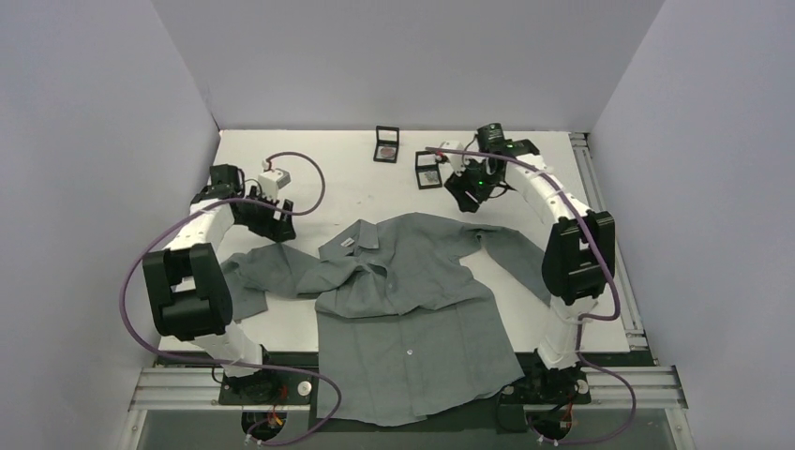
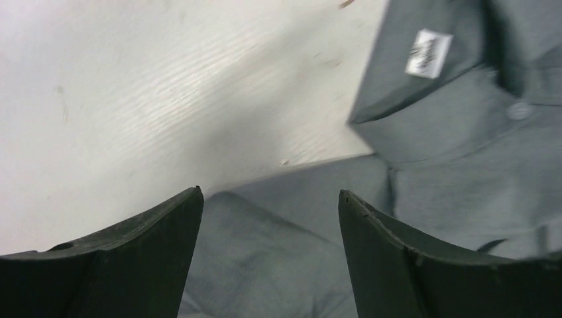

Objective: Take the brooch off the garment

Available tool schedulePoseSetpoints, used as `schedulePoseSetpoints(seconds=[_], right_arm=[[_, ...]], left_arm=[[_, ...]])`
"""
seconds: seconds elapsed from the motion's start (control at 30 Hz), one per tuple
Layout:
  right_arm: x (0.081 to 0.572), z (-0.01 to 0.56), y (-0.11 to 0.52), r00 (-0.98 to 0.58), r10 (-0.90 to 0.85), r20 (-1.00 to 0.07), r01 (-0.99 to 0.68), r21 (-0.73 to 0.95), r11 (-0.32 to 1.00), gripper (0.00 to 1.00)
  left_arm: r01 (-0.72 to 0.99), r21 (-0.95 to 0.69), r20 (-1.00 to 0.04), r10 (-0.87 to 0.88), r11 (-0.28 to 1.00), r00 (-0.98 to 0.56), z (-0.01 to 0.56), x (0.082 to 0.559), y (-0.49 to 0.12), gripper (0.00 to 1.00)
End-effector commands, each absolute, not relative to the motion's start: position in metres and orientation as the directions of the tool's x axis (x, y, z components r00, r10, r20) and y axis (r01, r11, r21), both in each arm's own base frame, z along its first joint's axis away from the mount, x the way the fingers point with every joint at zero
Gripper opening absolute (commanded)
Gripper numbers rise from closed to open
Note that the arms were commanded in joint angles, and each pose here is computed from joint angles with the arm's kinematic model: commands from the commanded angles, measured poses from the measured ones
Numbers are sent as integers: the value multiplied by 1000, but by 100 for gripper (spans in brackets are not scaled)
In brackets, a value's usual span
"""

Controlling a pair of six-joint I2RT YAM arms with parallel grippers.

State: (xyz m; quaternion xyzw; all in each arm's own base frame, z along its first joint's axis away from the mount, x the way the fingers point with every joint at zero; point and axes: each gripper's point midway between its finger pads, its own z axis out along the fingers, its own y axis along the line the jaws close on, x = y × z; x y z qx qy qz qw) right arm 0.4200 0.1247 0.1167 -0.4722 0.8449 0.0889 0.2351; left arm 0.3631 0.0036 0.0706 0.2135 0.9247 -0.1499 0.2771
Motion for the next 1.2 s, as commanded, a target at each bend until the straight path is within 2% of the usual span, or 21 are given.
schedulePoseSetpoints(seconds=[0.0, 0.17, 0.33, 0.47, 0.6, 0.63, 0.67, 0.77, 0.8, 0.87, 0.9, 0.93, 1.07, 1.17], right_arm=[[433, 142, 191, -351, -723, -595, -870, -78, 487, 53], [450, 121, 227, -330, -746, -578, -889, -76, 452, 53], [448, 92, 246, -328, -772, -545, -904, -56, 424, 53], [440, 69, 252, -341, -791, -508, -910, -30, 412, 52], [436, 65, 250, -356, -800, -482, -910, -16, 414, 44], [435, 63, 248, -360, -805, -471, -909, -17, 416, 36], [432, 58, 242, -370, -818, -440, -909, -10, 417, 32], [425, 50, 228, -374, -847, -377, -918, 18, 397, 6], [422, 48, 219, -391, -849, -356, -913, 36, 405, 1], [424, 50, 207, -406, -839, -363, -906, 36, 423, 0], [421, 46, 201, -422, -833, -358, -898, 41, 438, 0], [432, 58, 194, -425, -814, -396, -888, 6, 460, 0], [451, 81, 173, -456, -748, -482, -835, -59, 547, 0], [462, 92, 155, -483, -715, -506, -783, -115, 611, 0]], left_arm=[[633, -206, -714, 327, 746, -619, 111, 373, -58, 74], [674, -228, -670, 389, 702, -632, 87, 364, -104, 75], [671, -234, -625, 420, 703, -658, 60, 357, -117, 78], [677, -235, -585, 456, 697, -671, 42, 347, -122, 73], [679, -247, -558, 472, 691, -683, 34, 343, -125, 55], [675, -253, -549, 472, 693, -690, 32, 342, -125, 46], [674, -253, -552, 468, 695, -690, 34, 346, -126, 39], [661, -260, -558, 449, 704, -698, 35, 355, -127, 24], [658, -260, -568, 439, 707, -696, 38, 361, -128, 15], [657, -262, -584, 426, 707, -691, 42, 370, -130, 4], [659, -264, -588, 424, 704, -689, 41, 374, -132, 1], [660, -260, -600, 418, 704, -682, 45, 380, -134, 0], [658, -226, -642, 399, 719, -655, 55, 411, -137, 0], [647, -201, -657, 388, 736, -646, 58, 433, -139, 0]])
